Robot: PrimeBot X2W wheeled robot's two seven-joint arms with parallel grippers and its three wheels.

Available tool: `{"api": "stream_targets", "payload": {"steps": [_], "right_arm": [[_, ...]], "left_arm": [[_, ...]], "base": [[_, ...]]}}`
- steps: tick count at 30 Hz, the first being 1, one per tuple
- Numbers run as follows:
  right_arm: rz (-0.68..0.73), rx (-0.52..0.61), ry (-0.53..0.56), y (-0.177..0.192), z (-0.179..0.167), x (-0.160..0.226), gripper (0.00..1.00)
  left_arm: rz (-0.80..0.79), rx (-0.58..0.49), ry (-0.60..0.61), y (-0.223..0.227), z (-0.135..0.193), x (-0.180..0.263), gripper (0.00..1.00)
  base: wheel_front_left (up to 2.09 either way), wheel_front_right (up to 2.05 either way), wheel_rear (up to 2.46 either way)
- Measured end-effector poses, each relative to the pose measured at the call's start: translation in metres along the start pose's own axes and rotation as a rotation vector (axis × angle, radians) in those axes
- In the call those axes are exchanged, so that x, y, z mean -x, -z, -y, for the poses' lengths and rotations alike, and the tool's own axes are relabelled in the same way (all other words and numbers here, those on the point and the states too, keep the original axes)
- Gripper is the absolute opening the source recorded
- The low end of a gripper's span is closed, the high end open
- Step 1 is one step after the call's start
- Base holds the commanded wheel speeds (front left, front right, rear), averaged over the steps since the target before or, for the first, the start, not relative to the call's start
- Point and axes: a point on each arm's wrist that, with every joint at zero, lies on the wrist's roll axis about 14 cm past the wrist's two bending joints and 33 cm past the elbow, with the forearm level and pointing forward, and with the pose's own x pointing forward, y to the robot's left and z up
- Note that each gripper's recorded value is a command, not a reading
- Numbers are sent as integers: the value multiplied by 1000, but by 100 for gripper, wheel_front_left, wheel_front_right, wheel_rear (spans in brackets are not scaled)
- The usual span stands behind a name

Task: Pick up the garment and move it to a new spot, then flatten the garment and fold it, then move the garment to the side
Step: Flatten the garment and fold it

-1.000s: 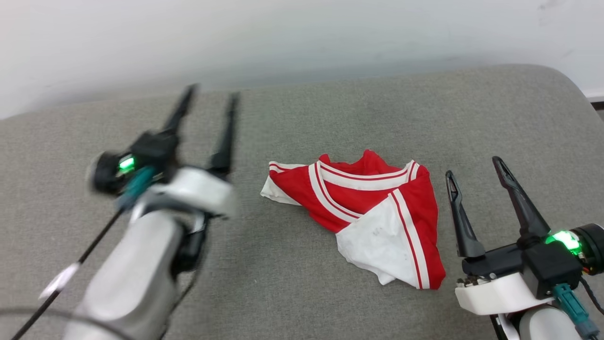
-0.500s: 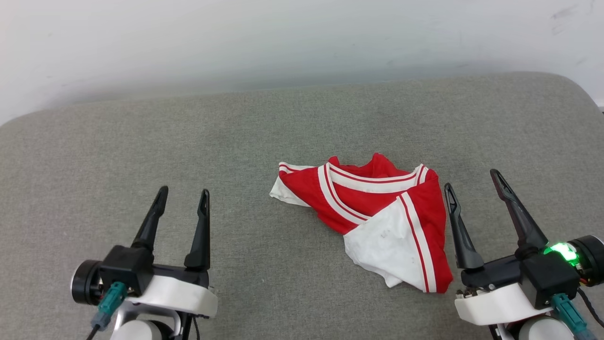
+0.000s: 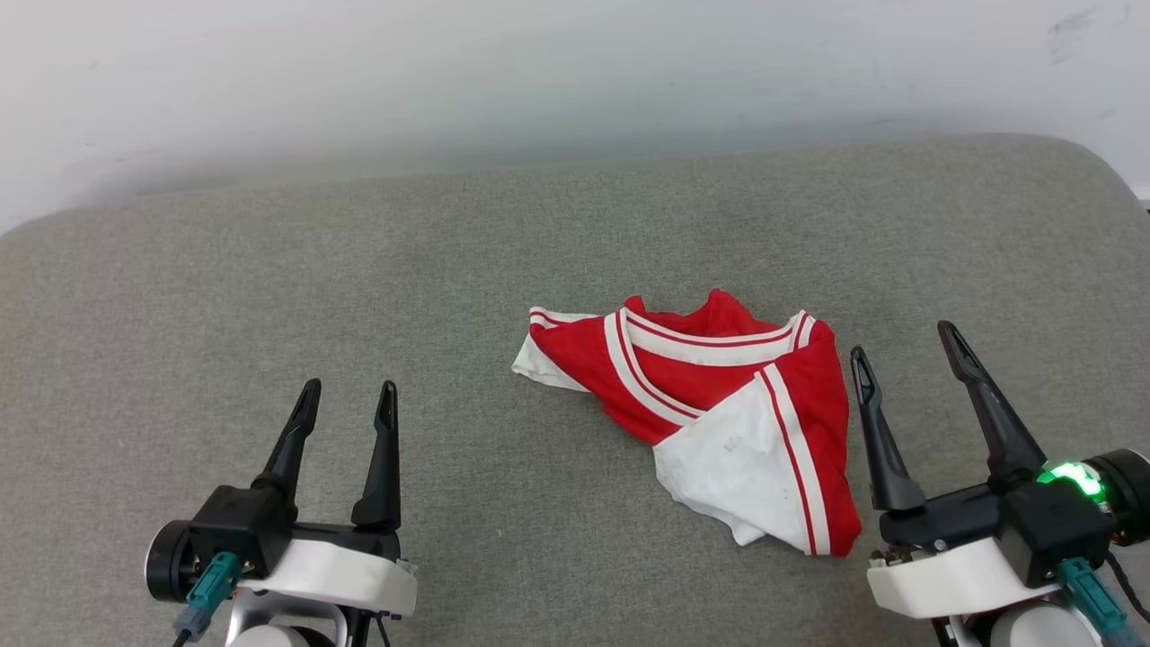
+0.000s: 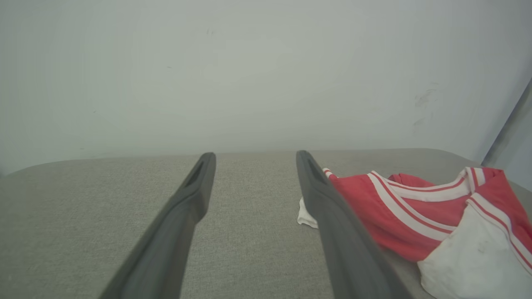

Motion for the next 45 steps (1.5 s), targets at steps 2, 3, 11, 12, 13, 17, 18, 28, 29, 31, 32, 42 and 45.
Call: {"api": "stream_targets", "payload": {"steps": [2,3,11,12,13,17,18,28,29,31,32,42,45], "right_arm": [[-6,5,-17,2,-3,-1,100],[-11,5,-30,5,-6,-1,100],[-328,-85,-254,67,-48,7,100],[-385,-75,-299,74,-54,8,100],[-441,-69,-342,81,-59,10,100],[-670,-104,-467,106,-80,21,100],[-720,-103,-495,111,-83,23,100],[-1070,-25,-676,173,-101,47,100],[-1082,-6,-682,179,-100,46,100],[-1098,-10,-687,187,-102,43,100],[-1110,-29,-691,190,-105,43,100],[-1139,-39,-777,201,-122,52,0],[-1122,-34,-803,193,-123,61,0]], "left_arm": [[-3,3,-4,2,-1,0,100],[-6,5,-8,3,-3,-1,100],[3,11,-33,4,-10,-8,100],[4,10,-35,5,-12,-10,100],[2,8,-40,6,-14,-11,100],[-6,11,-54,11,-19,-16,100],[-8,11,-56,12,-20,-17,100],[-25,-2,-117,19,-43,-15,100],[-28,-4,-127,19,-47,-14,100],[-34,0,-143,22,-52,-13,100],[-37,2,-151,23,-55,-12,100],[-57,11,-176,29,-61,-9,100],[-47,15,-169,26,-59,-11,100]], "base": [[0,0,0],[0,0,0],[0,0,0],[0,0,0],[0,0,0],[0,0,0],[0,0,0],[0,0,0],[0,0,0],[0,0,0],[0,0,0],[0,0,0],[0,0,0]]}}
